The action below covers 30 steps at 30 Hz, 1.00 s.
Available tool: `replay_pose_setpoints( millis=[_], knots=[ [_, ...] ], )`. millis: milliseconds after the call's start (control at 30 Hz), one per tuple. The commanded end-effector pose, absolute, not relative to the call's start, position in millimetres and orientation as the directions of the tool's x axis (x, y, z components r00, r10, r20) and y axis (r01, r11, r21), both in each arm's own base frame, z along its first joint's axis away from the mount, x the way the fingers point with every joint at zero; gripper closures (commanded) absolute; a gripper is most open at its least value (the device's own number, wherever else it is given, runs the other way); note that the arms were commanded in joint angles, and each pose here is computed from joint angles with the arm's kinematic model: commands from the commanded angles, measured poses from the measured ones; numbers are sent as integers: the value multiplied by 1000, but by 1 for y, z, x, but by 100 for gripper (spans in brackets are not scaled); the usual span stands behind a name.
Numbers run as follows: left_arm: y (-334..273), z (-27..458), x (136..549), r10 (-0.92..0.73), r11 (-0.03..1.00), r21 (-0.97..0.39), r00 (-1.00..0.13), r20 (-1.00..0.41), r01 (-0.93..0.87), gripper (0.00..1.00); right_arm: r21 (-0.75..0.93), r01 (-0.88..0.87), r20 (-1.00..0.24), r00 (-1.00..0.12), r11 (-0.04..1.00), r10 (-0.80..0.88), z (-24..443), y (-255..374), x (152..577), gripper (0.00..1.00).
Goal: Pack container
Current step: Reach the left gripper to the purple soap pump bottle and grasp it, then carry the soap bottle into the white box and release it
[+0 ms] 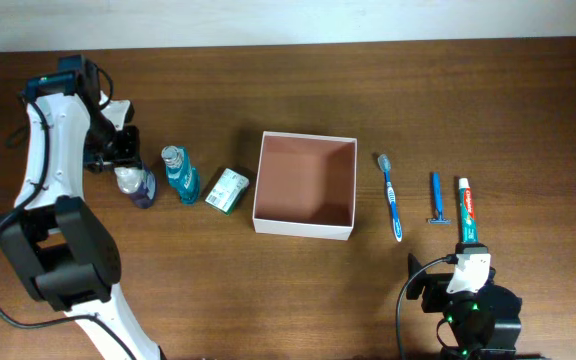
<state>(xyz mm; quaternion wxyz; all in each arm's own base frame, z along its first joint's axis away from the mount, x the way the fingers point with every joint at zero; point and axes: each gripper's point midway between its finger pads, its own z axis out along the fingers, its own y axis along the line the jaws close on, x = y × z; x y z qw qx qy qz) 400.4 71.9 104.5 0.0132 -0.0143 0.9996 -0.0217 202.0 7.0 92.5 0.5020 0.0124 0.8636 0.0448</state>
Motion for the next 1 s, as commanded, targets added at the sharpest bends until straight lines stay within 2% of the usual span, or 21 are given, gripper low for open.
replay_pose_setpoints(
  millis=[0,133,267,400,467,667,833,967],
  knots=[
    [72,101,397,-25,998,-49,-1000,-1,-25,76,102,-25,-867,-493,994,77,92,8,202,1],
    [71,117,395,-26,998,-50,-1000,2,-26,88,102,-25,-867,-493,994,77,92,8,202,1],
    [70,169,405,-41,998,-57,-996,-77,-37,99,102,-25,-867,-493,994,77,92,8,202,1],
    [63,236,414,-39,997,-67,-974,-223,-25,99,102,-25,-867,-493,994,77,92,8,202,1],
    [54,272,421,-41,996,-88,-940,-339,-12,99,102,-25,-867,-493,994,77,92,8,202,1],
    [-2,355,412,51,981,-126,-822,-568,148,99,102,-25,-867,-493,994,77,92,8,202,1],
    [-71,371,396,175,942,-130,-781,-599,311,99,102,-25,-867,-493,994,77,92,8,202,1],
    [-130,352,387,295,888,-141,-779,-553,437,99,102,-25,-867,-493,994,77,92,8,202,1]
  ],
)
